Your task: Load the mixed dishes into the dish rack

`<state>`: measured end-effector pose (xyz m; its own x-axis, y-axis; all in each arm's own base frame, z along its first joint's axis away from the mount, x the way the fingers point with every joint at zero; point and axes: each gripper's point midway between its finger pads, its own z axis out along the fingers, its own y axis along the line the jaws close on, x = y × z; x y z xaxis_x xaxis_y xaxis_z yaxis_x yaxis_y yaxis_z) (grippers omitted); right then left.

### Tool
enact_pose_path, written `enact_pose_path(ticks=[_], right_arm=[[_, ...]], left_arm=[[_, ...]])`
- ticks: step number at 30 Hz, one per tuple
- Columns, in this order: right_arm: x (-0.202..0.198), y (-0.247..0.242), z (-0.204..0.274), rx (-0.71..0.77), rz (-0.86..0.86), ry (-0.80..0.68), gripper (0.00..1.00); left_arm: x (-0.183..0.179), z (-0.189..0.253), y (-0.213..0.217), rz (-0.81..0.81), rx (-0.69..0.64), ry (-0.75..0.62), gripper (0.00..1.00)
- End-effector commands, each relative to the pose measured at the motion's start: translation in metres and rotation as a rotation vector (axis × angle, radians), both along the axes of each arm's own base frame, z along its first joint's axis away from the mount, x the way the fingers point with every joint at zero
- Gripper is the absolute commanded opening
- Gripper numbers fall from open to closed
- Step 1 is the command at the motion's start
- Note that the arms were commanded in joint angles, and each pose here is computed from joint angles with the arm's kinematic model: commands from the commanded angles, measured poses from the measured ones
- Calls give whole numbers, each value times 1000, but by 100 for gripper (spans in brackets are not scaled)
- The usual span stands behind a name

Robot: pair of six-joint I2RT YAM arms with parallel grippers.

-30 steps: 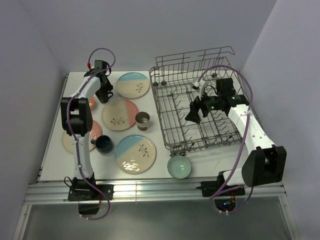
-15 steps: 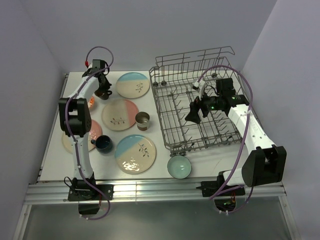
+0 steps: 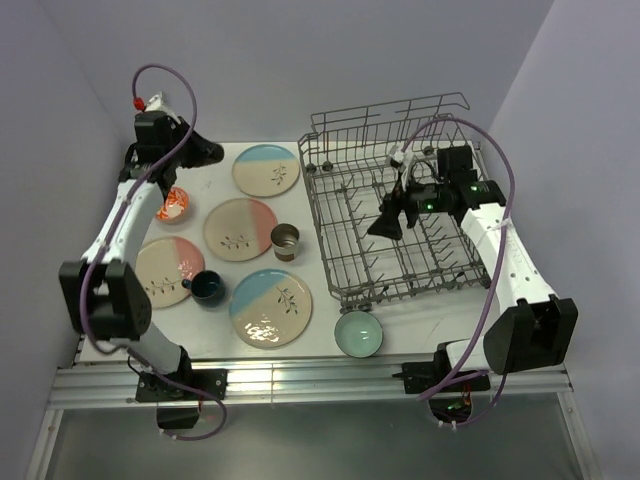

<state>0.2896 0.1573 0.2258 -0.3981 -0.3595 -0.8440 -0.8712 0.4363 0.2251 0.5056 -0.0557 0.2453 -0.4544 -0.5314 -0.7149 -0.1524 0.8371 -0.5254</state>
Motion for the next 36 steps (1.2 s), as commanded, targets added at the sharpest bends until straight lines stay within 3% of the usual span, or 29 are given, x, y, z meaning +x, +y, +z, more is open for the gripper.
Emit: enact_pose_path(ticks=[1,3,5,6,11,14,22,29,36], right_arm=[[7,15,67,139,-15,-40,89],[15,23,82,209,-88,70,89],[22,30,108,302,-165,194,86],[28,37,115,347,-161,241,85],[18,79,151,552,-198,581,82],[11,98,155,625,-212,685,82],[6,115,147,702,-234,824,80],[4,121,152,746,-229,853,77],[6,124,142,751,-254,892,63]], left_arm=[[-37,111,-69,-307,-142,-387,0],[-68,153,-95,-411,-193,-539,0],[-91,151,-115,-487,-239,-575,0],[-113,178,-133,-544,-275,-678,0],[-159,193,-178,-645,-362,-805,0],[-174,196,-198,-684,-400,-829,0],[-200,197,-222,-721,-460,-852,0],[-208,190,-232,-718,-475,-845,0],[-213,187,-239,-720,-505,-850,0]])
